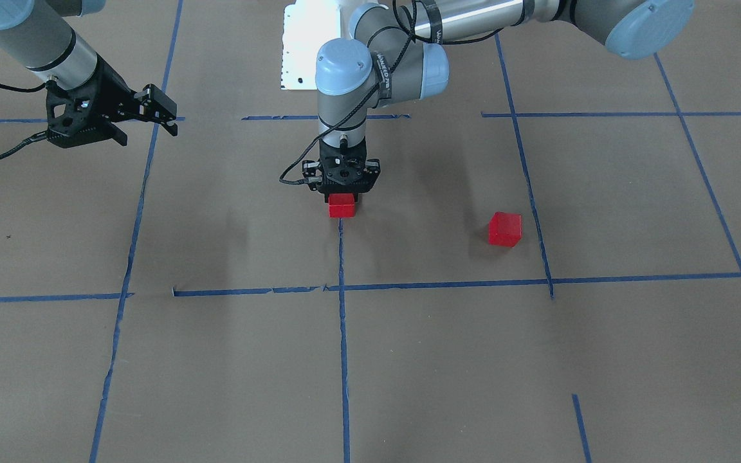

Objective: Form red blocks into L shape at center
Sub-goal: 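Open the left gripper and lift it away from the two cubes in line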

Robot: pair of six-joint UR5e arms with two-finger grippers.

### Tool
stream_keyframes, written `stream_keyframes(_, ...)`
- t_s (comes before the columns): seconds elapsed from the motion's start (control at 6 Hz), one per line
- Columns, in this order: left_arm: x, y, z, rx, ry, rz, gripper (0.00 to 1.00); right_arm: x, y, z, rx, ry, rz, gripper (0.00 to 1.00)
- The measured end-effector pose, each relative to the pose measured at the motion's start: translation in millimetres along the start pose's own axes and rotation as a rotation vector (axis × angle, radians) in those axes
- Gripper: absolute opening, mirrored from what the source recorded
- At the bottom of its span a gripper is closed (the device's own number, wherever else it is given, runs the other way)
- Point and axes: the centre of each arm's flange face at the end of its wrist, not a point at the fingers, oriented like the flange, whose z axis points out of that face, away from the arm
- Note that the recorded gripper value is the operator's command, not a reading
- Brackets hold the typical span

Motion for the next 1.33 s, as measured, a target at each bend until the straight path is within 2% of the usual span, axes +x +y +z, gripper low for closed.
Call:
stream_keyframes(0.17, -0.2, 0.5, 0.4, 0.000, 0.000, 0.002, 0.97, -0.2, 0.0, 0.0, 0.000, 0.000, 0.000, 1.00)
stream_keyframes(0.5, 1.6, 1.3, -3.8, 0.000, 0.009, 0.004, 0.97, -1.2, -0.3, -0.6, 0.000, -0.002, -0.002, 1.00)
stream_keyframes(0.83, -16.3, -8.8, -25.6, 0.026, 0.036, 0.004, 0.96, -1.5, -0.5, -1.7, -0.001, -0.006, -0.004, 1.00)
stream_keyframes(1.17, -93.9, -37.2, -42.0, 0.076, 0.017, 0.087, 0.95, -1.3, 0.2, -3.8, 0.002, -0.007, -0.005, 1.00)
stream_keyframes(1.33, -143.8, -63.6, -47.7, 0.081, -0.011, 0.115, 0.94, -1.3, 1.4, -5.8, 0.004, -0.008, -0.004, 1.00)
